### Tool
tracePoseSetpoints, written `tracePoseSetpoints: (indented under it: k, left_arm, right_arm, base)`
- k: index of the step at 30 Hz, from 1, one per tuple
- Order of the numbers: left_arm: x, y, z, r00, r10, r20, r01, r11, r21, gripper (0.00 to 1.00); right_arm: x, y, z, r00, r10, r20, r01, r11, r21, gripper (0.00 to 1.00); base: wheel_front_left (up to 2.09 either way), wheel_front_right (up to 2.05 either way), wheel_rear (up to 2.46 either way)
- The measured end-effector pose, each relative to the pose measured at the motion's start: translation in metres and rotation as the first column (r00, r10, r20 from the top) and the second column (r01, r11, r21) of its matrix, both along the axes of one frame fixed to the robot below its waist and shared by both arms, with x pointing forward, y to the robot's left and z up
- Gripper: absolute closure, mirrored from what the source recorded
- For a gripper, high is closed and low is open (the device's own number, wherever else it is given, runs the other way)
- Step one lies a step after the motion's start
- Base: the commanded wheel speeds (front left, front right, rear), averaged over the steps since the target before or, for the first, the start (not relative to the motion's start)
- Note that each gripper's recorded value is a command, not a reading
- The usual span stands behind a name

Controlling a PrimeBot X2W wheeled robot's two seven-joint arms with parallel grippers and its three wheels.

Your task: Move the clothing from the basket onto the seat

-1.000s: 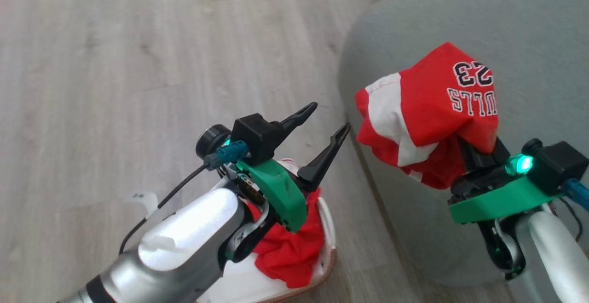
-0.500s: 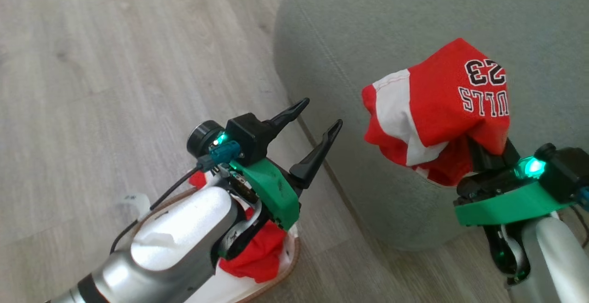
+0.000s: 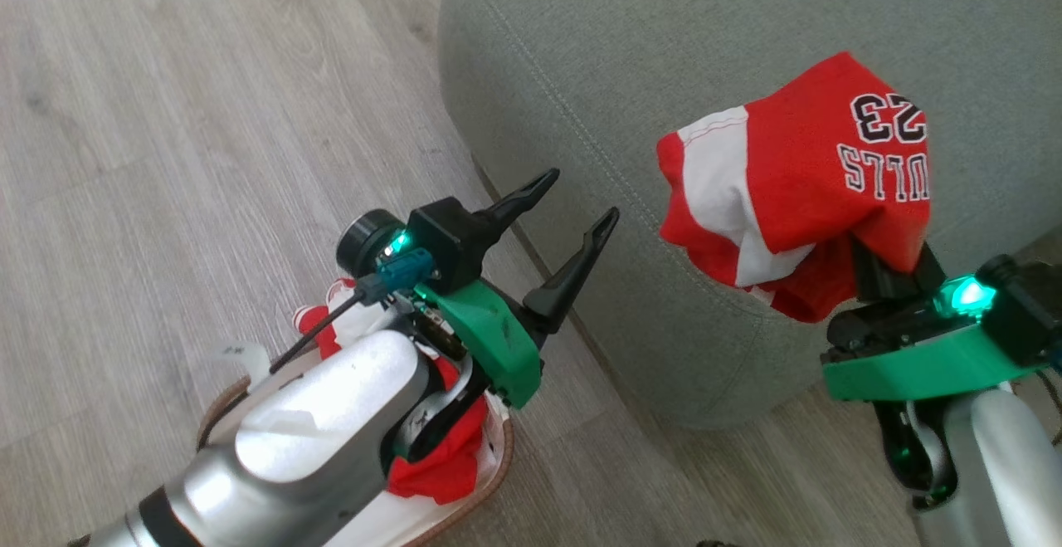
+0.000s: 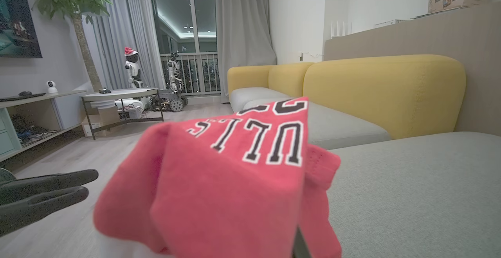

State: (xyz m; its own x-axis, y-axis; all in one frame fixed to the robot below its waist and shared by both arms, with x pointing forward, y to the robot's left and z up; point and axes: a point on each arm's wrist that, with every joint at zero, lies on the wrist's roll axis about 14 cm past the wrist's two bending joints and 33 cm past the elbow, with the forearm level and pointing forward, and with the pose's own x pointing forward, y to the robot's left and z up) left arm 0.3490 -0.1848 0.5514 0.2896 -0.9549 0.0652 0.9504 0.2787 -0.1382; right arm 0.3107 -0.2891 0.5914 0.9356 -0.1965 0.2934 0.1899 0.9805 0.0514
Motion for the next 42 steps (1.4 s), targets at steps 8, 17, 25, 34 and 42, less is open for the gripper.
tracePoseSetpoints:
  k: [8,17,25,34,42]
  left_arm:
    - [0.009,0.003,-0.003,1.000,0.008,-0.003,-0.008,1.000,-0.005,0.00]
    - [0.033,0.008,-0.012,1.000,0.016,-0.011,-0.016,1.000,-0.003,0.00]
    - [0.058,0.013,-0.028,0.999,0.015,-0.032,-0.015,1.000,-0.002,0.00]
    - [0.090,0.028,-0.058,0.996,0.054,-0.064,-0.054,0.999,0.006,0.00]
    - [0.110,0.043,-0.087,0.987,0.107,-0.118,-0.105,0.994,0.022,0.00]
  right_arm:
    - [0.020,-0.008,0.007,1.000,-0.004,0.008,0.004,1.000,-0.024,1.00]
    - [0.077,-0.041,0.034,0.999,-0.028,0.044,0.031,0.996,-0.084,1.00]
    - [0.137,-0.069,0.024,0.999,-0.041,-0.008,0.040,0.997,-0.071,1.00]
    - [0.200,-0.110,0.009,0.992,-0.100,-0.081,0.090,0.988,-0.128,1.00]
    - [0.253,-0.118,-0.035,0.975,-0.109,-0.194,0.081,0.986,-0.146,1.00]
  base:
    - [0.00,0.00,0.00]
    - [0.00,0.00,0.00]
    - [0.00,0.00,0.00]
    - [0.00,0.00,0.00]
    - [0.00,0.00,0.00]
